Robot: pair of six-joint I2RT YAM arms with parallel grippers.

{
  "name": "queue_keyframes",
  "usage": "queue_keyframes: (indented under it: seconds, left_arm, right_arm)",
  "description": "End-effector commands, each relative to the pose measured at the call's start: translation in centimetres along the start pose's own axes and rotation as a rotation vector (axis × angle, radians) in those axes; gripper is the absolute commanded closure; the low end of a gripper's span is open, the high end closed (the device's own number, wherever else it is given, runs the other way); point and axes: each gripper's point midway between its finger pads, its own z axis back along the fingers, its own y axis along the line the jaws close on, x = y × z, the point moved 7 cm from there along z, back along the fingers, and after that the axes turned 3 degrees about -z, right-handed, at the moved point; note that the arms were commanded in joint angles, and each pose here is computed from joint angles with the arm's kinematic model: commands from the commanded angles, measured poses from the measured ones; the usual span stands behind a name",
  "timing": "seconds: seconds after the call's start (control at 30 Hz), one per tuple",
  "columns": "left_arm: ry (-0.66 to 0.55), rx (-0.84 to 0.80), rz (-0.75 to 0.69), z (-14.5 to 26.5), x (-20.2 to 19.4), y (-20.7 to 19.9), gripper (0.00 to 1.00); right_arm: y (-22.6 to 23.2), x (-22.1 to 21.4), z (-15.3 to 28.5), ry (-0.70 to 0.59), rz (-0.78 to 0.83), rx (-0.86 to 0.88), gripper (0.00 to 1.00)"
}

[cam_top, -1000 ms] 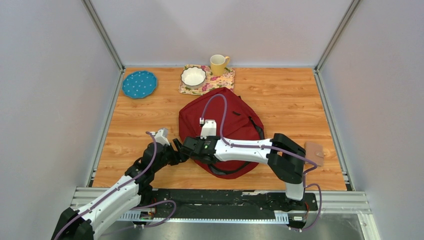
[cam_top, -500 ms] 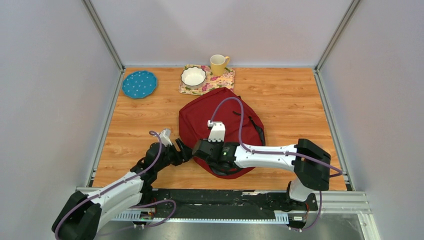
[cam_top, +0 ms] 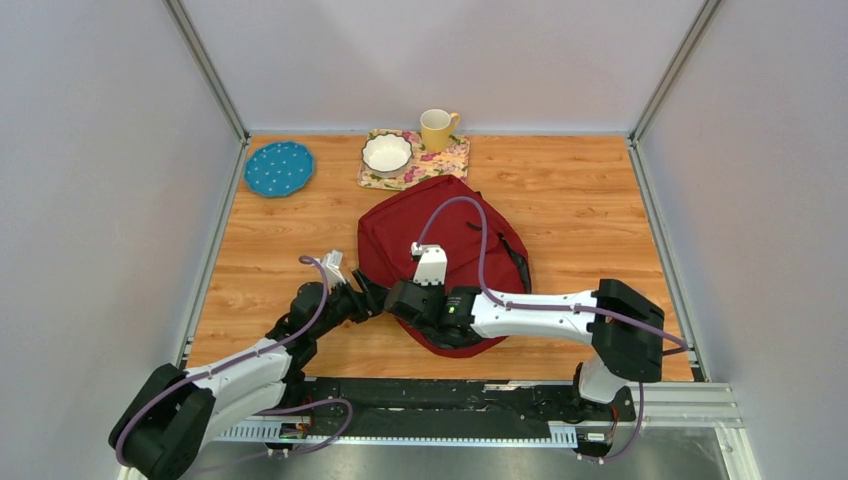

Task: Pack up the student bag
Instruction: Zip the student bag at the center of the board.

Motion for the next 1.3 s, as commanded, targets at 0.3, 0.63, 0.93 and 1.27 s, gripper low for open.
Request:
queue_keyframes:
  seconds: [0.3, 0.63, 0.93, 1.27]
  left_arm:
    - [0.1, -0.037, -0.023, 0.1, -0.3, -1.1, 0.2]
    - [0.064, 0.042, -0.092, -0.3, 0.5, -0.5, 0.2]
    - [0.009, -0.016, -0.155, -1.3, 1.9, -1.6, 0.19]
    - [-0.113, -0.097, -0.148, 0.0, 2.6, -2.4, 0.19]
  right_arm:
    - [0.7, 1.4, 2.4, -0.086, 0.037, 0.116, 1.0]
    - [1.4, 2.2, 3.6, -0.085, 0.025, 0.186, 1.0]
    - [0.5, 3.0, 5.1, -0.093, 0.097, 0.202, 1.0]
    - [-0.3, 2.3, 4.9, -0.062, 0.12, 0.167, 1.0]
